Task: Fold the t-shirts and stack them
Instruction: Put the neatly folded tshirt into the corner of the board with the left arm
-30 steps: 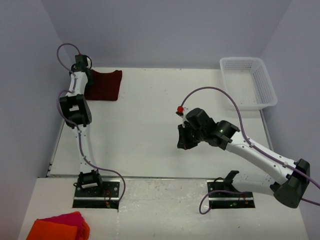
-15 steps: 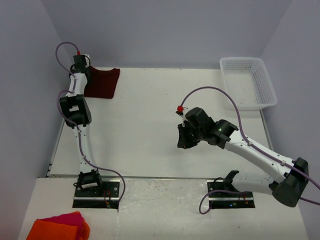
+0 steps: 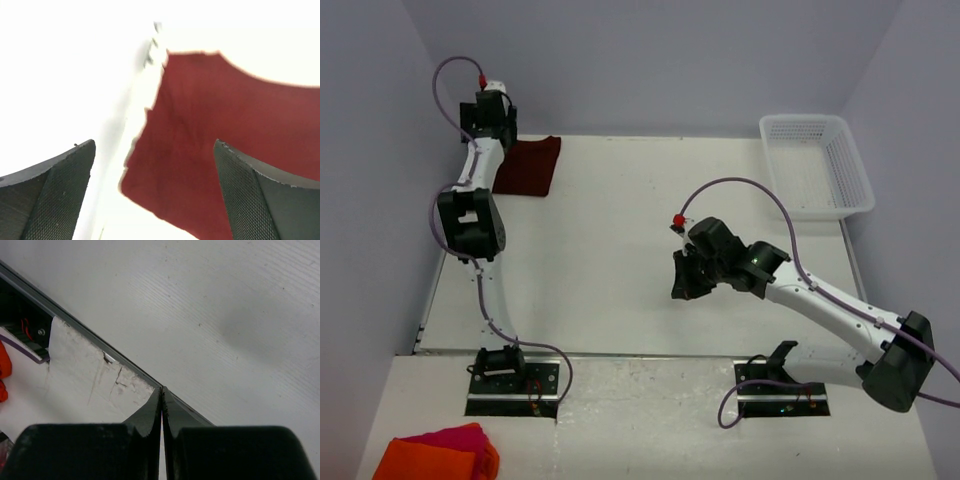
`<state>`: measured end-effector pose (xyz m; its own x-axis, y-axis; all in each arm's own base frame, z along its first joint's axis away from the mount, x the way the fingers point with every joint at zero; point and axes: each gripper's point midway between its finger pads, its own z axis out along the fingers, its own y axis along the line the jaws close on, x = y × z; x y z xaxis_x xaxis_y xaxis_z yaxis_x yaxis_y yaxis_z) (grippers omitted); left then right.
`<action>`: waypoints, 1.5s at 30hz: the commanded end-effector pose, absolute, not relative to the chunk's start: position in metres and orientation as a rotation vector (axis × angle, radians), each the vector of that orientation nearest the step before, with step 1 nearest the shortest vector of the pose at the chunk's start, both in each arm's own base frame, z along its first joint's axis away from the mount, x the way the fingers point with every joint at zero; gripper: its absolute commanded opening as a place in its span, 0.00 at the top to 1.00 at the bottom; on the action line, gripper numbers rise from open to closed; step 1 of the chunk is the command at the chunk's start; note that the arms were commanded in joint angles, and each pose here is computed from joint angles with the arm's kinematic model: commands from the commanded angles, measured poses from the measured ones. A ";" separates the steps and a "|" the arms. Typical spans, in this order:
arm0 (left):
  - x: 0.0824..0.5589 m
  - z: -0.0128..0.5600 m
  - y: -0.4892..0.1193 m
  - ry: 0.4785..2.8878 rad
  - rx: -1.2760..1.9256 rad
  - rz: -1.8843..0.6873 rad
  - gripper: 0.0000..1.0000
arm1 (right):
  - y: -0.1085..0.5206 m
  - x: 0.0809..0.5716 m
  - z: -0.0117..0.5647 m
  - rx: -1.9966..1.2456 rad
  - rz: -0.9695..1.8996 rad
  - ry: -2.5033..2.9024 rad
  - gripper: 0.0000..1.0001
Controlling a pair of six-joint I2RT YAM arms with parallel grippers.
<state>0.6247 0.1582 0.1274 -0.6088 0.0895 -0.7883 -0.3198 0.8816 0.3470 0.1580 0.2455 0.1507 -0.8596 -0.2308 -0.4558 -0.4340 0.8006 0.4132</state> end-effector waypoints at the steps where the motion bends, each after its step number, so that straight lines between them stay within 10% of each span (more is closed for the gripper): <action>1: 0.613 0.294 0.127 1.796 -0.250 0.745 0.00 | 0.254 0.157 0.163 -0.469 0.826 2.550 1.00; 9: 0.605 0.314 0.084 1.787 -0.133 0.694 0.08 | 0.244 0.147 0.165 -0.391 0.863 2.523 1.00; 13: 0.618 0.270 0.049 1.943 -0.066 0.471 1.00 | 0.243 0.153 0.156 -0.410 0.816 2.527 1.00; 20: 0.605 0.214 -0.016 2.024 -0.226 0.367 1.00 | 0.248 0.155 0.163 -0.509 0.784 2.565 1.00; 45: 0.611 0.135 0.046 2.200 -0.270 0.041 1.00 | 0.245 0.171 0.145 -0.401 0.677 2.591 1.00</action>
